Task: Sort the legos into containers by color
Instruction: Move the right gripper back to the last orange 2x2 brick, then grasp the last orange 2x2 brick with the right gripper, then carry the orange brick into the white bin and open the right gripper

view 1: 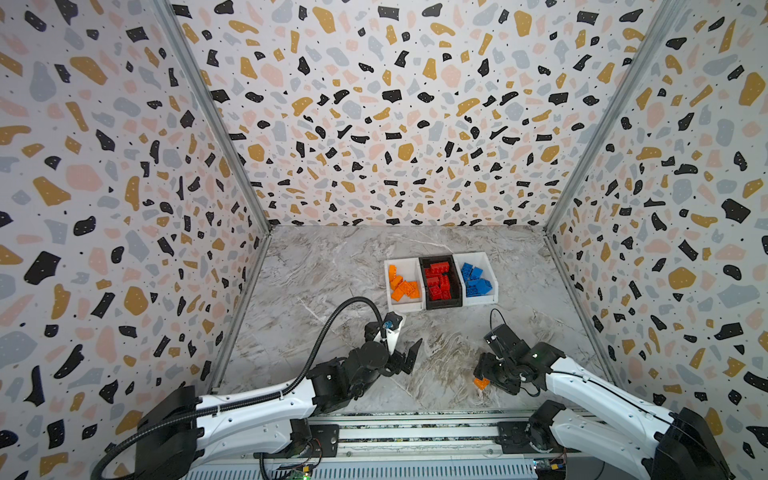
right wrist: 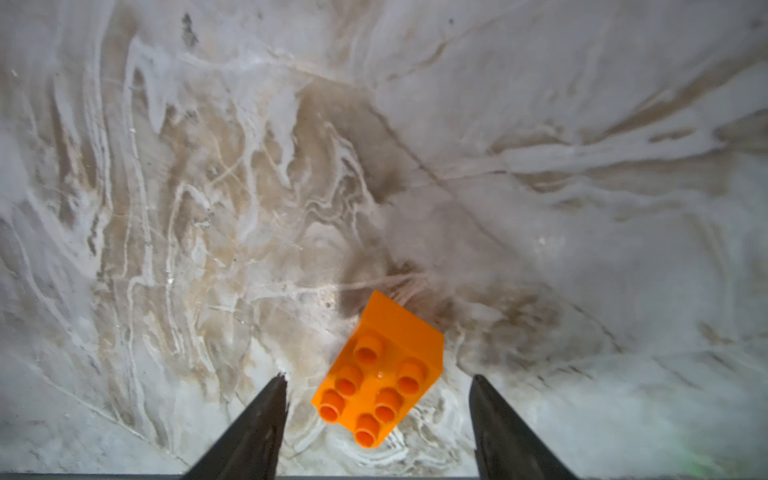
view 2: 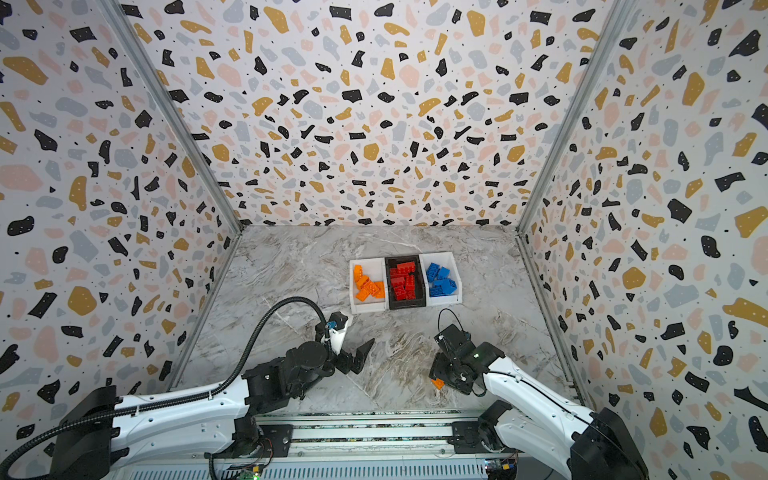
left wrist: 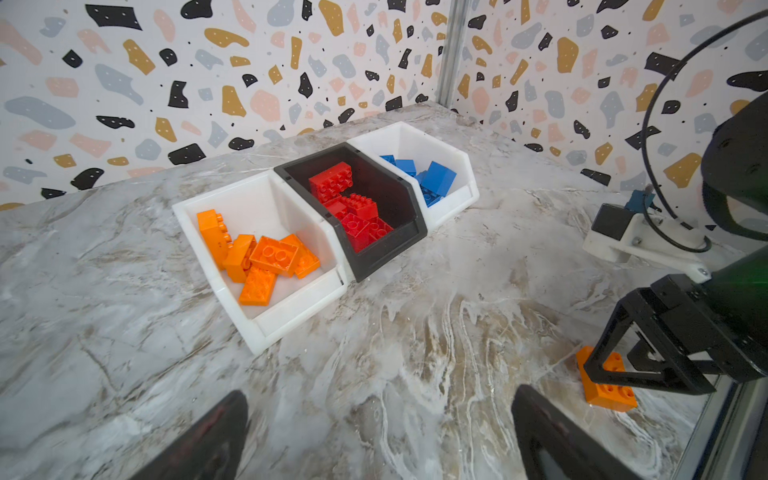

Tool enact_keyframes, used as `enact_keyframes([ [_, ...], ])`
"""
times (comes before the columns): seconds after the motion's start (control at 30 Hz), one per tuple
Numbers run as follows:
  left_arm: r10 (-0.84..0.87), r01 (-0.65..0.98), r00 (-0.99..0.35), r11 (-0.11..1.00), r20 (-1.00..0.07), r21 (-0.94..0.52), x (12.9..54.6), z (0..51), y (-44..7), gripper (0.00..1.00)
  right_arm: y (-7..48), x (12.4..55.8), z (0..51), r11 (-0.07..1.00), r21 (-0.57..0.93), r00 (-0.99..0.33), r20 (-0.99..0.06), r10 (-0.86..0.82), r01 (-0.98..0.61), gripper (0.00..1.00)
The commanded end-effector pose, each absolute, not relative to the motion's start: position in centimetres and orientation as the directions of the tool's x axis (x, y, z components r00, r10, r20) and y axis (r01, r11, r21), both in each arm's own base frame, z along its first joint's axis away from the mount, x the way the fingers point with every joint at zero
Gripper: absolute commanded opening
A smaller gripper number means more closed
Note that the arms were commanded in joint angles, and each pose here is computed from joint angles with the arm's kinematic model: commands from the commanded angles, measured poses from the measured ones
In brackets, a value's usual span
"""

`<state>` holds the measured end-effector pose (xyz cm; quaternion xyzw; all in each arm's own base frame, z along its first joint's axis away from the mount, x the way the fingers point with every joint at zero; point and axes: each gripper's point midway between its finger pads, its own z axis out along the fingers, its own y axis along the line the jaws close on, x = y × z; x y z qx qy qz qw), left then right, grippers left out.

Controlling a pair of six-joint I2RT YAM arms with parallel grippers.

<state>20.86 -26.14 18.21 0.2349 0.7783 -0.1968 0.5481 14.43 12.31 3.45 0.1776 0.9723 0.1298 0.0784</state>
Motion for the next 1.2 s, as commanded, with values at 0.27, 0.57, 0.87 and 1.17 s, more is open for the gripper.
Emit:
enact_keyframes([
  [0.27,0.097,0.501,-0.296,0.863,-0.95,-0.068,20.6,18.1,-22.4,1.0,13.2,14.6,1.8,0.917,0.232,-0.936,-0.058,0.347,0.326,0.4],
  [0.57,-0.007,0.372,-0.273,0.921,-0.962,-0.113,21.0,18.9,-18.8,1.0,17.9,22.1,9.7,0.934,0.326,-0.943,-0.236,0.233,0.149,0.32],
  [0.87,-0.106,0.228,-0.251,0.96,-0.962,-0.165,21.4,19.2,-15.5,1.0,28.8,35.7,18.0,0.894,0.408,-0.892,-0.452,0.019,-0.187,0.32],
  [1.17,-0.143,0.098,-0.202,0.981,-0.969,-0.165,21.7,20.7,-12.7,1.0,35.2,43.4,16.8,0.868,0.377,-0.867,-0.485,-0.113,-0.323,0.38],
])
